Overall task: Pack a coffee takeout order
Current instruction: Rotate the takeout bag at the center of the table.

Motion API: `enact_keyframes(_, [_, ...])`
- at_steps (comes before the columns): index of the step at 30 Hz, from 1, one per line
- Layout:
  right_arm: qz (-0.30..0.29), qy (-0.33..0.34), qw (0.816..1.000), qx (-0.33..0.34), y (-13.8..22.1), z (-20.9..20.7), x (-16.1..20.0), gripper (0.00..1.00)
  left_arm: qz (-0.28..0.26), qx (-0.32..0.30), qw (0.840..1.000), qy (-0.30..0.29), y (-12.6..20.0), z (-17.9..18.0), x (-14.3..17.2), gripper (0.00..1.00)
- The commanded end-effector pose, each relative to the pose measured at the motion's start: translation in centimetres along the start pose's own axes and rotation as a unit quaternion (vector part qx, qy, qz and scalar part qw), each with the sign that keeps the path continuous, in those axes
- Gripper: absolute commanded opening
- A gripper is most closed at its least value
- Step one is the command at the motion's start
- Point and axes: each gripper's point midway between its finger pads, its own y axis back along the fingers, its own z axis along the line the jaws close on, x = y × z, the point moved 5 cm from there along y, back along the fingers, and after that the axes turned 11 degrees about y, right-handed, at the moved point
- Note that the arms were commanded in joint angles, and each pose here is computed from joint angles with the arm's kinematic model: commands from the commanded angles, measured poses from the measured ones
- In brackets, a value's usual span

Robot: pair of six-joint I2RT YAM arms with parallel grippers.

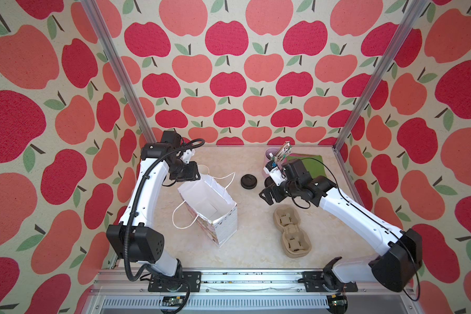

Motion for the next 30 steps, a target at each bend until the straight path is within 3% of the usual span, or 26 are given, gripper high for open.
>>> enact_keyframes(1, [0.007,0.007,1.000,0.005,0.5,-0.1,0.6,0.99,-0.001,-0.045,0.999,-0.028,1.4,0.8,0.7,0.41])
enact_keyframes(9, [0.010,0.004,1.000,0.002,0.3,-0.1,0.7,0.99,-0.001,-0.106,0.990,-0.090,1.0,1.2,1.3,0.38])
enact_keyframes(13, [0.013,0.004,1.000,0.002,0.3,-0.1,0.7,0.99,0.006,-0.121,0.986,-0.114,0.0,1.1,1.6,0.28])
enact_keyframes(17, [0.015,0.004,1.000,0.008,1.0,-0.1,1.0,0.99,0.005,-0.107,0.989,-0.107,-0.5,0.9,1.6,0.10])
enact_keyframes(20, [0.021,0.001,1.000,0.016,1.5,-0.2,1.7,0.99,0.005,-0.087,0.992,-0.096,-0.7,0.4,1.7,0.03])
enact_keyframes(30, [0.054,-0.021,0.997,0.049,3.0,-0.4,4.4,0.99,0.017,0.000,1.000,-0.012,-0.8,-1.9,1.5,0.00])
